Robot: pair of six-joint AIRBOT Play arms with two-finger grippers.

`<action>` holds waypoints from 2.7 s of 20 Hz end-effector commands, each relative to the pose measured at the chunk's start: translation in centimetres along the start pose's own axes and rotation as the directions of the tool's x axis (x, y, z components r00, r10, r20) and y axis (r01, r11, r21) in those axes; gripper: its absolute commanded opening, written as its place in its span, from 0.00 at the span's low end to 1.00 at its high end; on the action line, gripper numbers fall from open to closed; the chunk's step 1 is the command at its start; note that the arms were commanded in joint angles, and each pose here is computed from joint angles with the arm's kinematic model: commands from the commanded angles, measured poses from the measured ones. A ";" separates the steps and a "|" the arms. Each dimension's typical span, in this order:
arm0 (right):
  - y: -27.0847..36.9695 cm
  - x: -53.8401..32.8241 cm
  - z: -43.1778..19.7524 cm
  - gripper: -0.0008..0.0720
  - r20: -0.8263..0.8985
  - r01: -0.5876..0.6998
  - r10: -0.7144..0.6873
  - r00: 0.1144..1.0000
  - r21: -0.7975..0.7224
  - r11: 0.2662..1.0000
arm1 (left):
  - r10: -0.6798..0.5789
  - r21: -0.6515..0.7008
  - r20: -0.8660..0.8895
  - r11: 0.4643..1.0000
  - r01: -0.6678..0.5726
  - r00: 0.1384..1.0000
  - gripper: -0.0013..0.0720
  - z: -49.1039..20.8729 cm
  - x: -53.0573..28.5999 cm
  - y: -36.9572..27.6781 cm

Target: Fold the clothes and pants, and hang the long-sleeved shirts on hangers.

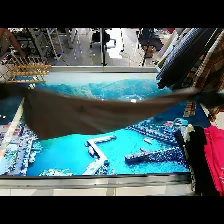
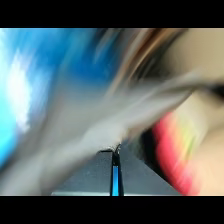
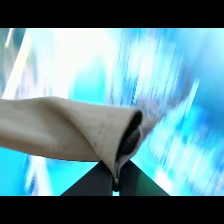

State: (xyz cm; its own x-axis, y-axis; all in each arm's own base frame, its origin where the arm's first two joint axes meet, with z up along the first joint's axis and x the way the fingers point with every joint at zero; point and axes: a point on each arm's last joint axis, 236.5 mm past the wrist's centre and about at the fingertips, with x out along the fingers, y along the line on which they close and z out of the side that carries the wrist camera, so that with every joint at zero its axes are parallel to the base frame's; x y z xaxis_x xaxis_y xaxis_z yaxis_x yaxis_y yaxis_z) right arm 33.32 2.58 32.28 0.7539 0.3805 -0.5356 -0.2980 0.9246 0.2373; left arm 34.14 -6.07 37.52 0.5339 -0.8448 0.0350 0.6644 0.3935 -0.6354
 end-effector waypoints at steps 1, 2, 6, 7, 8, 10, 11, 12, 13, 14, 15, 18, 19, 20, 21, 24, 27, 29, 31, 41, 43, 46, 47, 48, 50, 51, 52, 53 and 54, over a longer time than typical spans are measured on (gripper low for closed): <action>8.6 -14.8 10.8 0.03 0.552 0.212 -0.058 0.832 -0.219 0.953 | -0.432 0.355 0.366 0.884 0.305 0.824 0.02 10.2 -6.4 -19.2; 10.9 -18.7 12.4 0.03 0.663 0.266 -0.045 0.747 -0.236 0.935 | -0.510 0.443 0.406 0.836 0.325 0.758 0.02 11.3 -8.3 -23.4; 16.5 -27.7 14.1 0.03 0.856 0.354 0.028 0.516 -0.243 0.903 | -0.536 0.577 0.433 0.783 0.235 0.724 0.02 11.8 -10.3 -29.1; 16.4 -27.4 14.0 0.03 0.850 0.349 0.028 0.526 -0.246 0.904 | -0.503 0.571 0.438 0.796 0.202 0.745 0.02 11.8 -10.0 -28.4; 15.7 -26.4 14.0 0.03 0.833 0.338 0.019 0.553 -0.245 0.909 | -0.443 0.557 0.443 0.817 0.148 0.779 0.02 12.1 -9.2 -26.7; 12.7 -21.8 13.7 0.03 0.748 0.289 -0.017 0.664 -0.236 0.928 | -0.231 0.483 0.434 0.875 -0.008 0.871 0.02 12.2 -7.4 -20.7; 10.9 -18.9 13.1 0.03 0.681 0.253 -0.032 0.732 -0.228 0.940 | -0.080 0.428 0.407 0.897 -0.112 0.910 0.02 11.9 -6.5 -16.4; 8.9 -15.5 12.3 0.03 0.596 0.197 -0.041 0.802 -0.199 0.960 | 0.048 0.380 0.364 0.904 -0.195 0.930 0.02 11.2 -5.9 -12.4; 6.8 -11.7 11.1 0.03 0.491 0.127 -0.034 0.870 -0.157 0.979 | 0.149 0.333 0.304 0.909 -0.252 0.941 0.02 10.2 -5.2 -8.6; 5.0 -8.0 9.8 0.03 0.389 0.060 -0.009 0.921 -0.120 0.991 | 0.214 0.289 0.229 0.916 -0.277 0.949 0.02 8.7 -4.3 -5.1; 3.1 -4.1 8.1 0.03 0.281 -0.012 0.030 0.959 -0.064 0.998 | 0.252 0.233 0.159 0.930 -0.285 0.955 0.02 7.1 -3.1 -1.7; -2.1 8.4 2.5 0.03 0.015 -0.082 0.081 0.997 0.065 0.994 | 0.344 0.110 -0.047 0.935 -0.338 0.938 0.02 0.6 1.0 9.0; -3.9 12.6 0.4 0.03 -0.052 -0.057 0.062 0.997 0.093 0.994 | 0.395 0.054 -0.099 0.919 -0.391 0.914 0.02 -1.8 2.1 13.6; -6.0 17.0 -1.6 0.03 -0.108 -0.011 0.022 0.994 0.101 0.995 | 0.441 0.002 -0.138 0.896 -0.445 0.887 0.02 -4.1 3.0 17.9; -7.9 20.8 -3.4 0.03 -0.144 0.035 -0.020 0.989 0.100 0.994 | 0.487 -0.047 -0.172 0.864 -0.501 0.856 0.02 -6.5 3.8 22.6; -12.6 30.7 -6.7 0.03 -0.149 0.117 -0.098 0.984 0.123 0.986 | 0.557 -0.177 -0.231 0.782 -0.597 0.798 0.02 -11.9 5.9 33.5; -14.3 35.6 -9.2 0.03 -0.143 0.138 -0.112 0.983 0.188 0.973 | 0.555 -0.313 -0.247 0.731 -0.607 0.795 0.02 -15.5 6.9 38.9; -14.2 36.0 -10.4 0.03 -0.177 0.131 -0.097 0.979 0.190 0.973 | 0.547 -0.312 -0.282 0.725 -0.615 0.788 0.02 -16.7 6.6 39.4; -13.9 35.6 -11.8 0.03 -0.244 0.124 -0.082 0.966 0.162 0.979 | 0.486 -0.314 -0.348 0.745 -0.588 0.802 0.02 -18.0 6.2 38.0; -12.5 32.5 -22.6 0.65 -0.644 0.095 0.021 0.765 0.145 0.985 | 0.343 -0.294 -0.688 0.674 -0.678 0.639 0.50 -25.7 -0.1 35.2; -13.2 30.3 -24.1 0.70 -0.705 0.119 0.051 0.707 0.191 0.974 | 0.267 -0.336 -0.732 0.660 -0.672 0.627 0.61 -26.5 -1.0 33.3; -14.0 24.6 -27.9 0.69 -0.799 0.156 0.176 0.576 0.319 0.935 | 0.207 -0.300 -0.858 0.542 -0.785 0.471 0.48 -30.0 -5.5 31.0; -13.9 23.1 -29.1 0.69 -0.805 0.157 0.220 0.550 0.359 0.920 | 0.204 -0.290 -0.869 0.529 -0.798 0.451 0.48 -31.0 -6.2 30.0; -13.6 21.7 -30.2 0.69 -0.798 0.153 0.267 0.540 0.405 0.902 | 0.199 -0.292 -0.872 0.524 -0.800 0.448 0.48 -32.2 -6.4 28.7; -12.8 20.0 -32.2 0.70 -0.769 0.133 0.344 0.539 0.481 0.866 | 0.211 -0.287 -0.870 0.519 -0.805 0.446 0.48 -34.8 -7.2 25.9; -12.5 19.2 -33.3 0.70 -0.763 0.131 0.376 0.526 0.510 0.850 | 0.209 -0.287 -0.871 0.518 -0.806 0.444 0.48 -36.2 -7.6 24.3; -12.2 18.6 -34.5 0.70 -0.765 0.134 0.401 0.504 0.528 0.839 | 0.198 -0.290 -0.874 0.518 -0.805 0.443 0.48 -37.4 -8.0 22.7; -12.0 18.2 -35.4 0.70 -0.765 0.129 0.417 0.490 0.537 0.834 | 0.187 -0.295 -0.878 0.512 -0.807 0.440 0.48 -38.7 -8.4 21.2; -12.0 18.1 -36.1 0.70 -0.765 0.122 0.423 0.485 0.538 0.834 | 0.179 -0.300 -0.880 0.506 -0.809 0.439 0.50 -39.9 -8.7 20.1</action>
State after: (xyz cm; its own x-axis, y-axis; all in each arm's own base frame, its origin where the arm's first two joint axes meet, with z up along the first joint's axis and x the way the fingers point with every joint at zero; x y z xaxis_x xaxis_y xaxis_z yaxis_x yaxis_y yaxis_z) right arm 32.47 -1.32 -8.80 -0.1637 0.5325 -0.8304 0.1373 0.8459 0.5154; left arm 26.94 -3.74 -5.59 -0.0765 -0.6262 -0.7759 -0.2389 0.7671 -0.5954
